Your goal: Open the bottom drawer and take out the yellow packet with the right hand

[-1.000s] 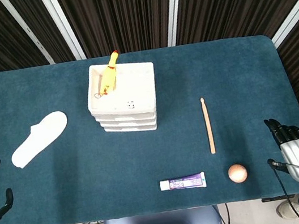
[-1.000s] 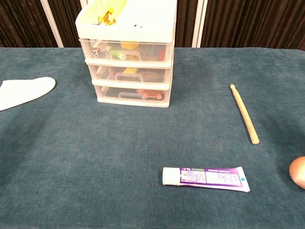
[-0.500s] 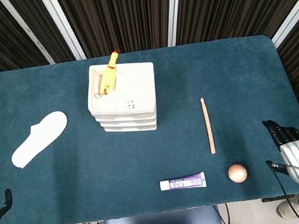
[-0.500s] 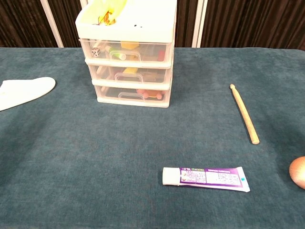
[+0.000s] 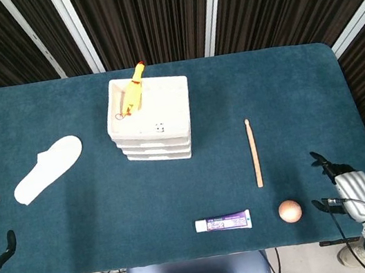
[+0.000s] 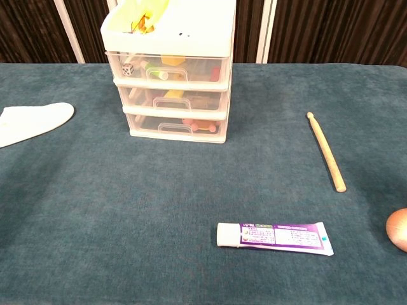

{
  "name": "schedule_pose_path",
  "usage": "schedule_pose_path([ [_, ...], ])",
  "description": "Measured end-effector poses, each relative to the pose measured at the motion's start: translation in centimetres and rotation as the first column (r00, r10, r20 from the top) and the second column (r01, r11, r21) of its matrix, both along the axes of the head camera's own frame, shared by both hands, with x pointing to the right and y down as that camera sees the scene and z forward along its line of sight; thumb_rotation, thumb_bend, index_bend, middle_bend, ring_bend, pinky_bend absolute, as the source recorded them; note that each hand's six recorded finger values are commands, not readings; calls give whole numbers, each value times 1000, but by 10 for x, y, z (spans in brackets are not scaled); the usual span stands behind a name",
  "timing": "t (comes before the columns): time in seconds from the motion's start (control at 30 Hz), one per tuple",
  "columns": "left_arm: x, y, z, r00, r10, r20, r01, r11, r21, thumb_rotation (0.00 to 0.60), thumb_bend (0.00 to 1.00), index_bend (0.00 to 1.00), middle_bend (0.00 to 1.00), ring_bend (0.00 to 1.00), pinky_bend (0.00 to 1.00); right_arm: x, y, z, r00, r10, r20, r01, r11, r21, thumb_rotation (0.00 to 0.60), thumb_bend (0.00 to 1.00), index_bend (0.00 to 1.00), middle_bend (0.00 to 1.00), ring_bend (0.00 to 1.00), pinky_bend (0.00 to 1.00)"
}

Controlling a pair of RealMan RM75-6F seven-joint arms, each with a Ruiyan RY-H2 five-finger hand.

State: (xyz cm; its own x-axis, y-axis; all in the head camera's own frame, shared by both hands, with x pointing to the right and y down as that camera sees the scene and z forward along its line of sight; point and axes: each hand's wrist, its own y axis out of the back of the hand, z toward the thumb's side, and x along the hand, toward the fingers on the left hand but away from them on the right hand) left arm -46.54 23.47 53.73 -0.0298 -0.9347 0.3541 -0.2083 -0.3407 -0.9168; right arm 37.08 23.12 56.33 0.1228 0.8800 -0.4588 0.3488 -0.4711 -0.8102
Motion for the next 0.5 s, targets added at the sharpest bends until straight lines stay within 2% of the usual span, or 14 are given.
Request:
schedule_pose_path([
  [0.1,0,0,1,1000,-5,-10,5,1000,-2,600,511,23,0,0,0,-10,1,6,979,66,194,-54,996,-66,600,283,130,383,455,462],
  [0.13,0,0,1,1000,-6,-12,6,1000,-4,600,511,23,0,0,0,-15,2,10,959,90,269,-64,993,-101,600,285,130,388,459,482],
  [0.23,0,-1,0,1000,-10,-17,10,1000,-3,600,511,23,0,0,0,-28,3,20,902,145,406,-77,981,-179,600,294,129,420,494,612],
  [0.37,-2,-2,1,999,-21,-27,21,1000,-8,600,511,23,0,0,0,-50,2,36,860,167,482,-50,968,-245,600,312,100,468,534,754],
  [0.5,-2,-2,1,999,-20,-37,20,1000,-11,600,511,23,0,0,0,-85,-2,59,865,124,486,25,957,-289,600,330,66,526,579,808],
])
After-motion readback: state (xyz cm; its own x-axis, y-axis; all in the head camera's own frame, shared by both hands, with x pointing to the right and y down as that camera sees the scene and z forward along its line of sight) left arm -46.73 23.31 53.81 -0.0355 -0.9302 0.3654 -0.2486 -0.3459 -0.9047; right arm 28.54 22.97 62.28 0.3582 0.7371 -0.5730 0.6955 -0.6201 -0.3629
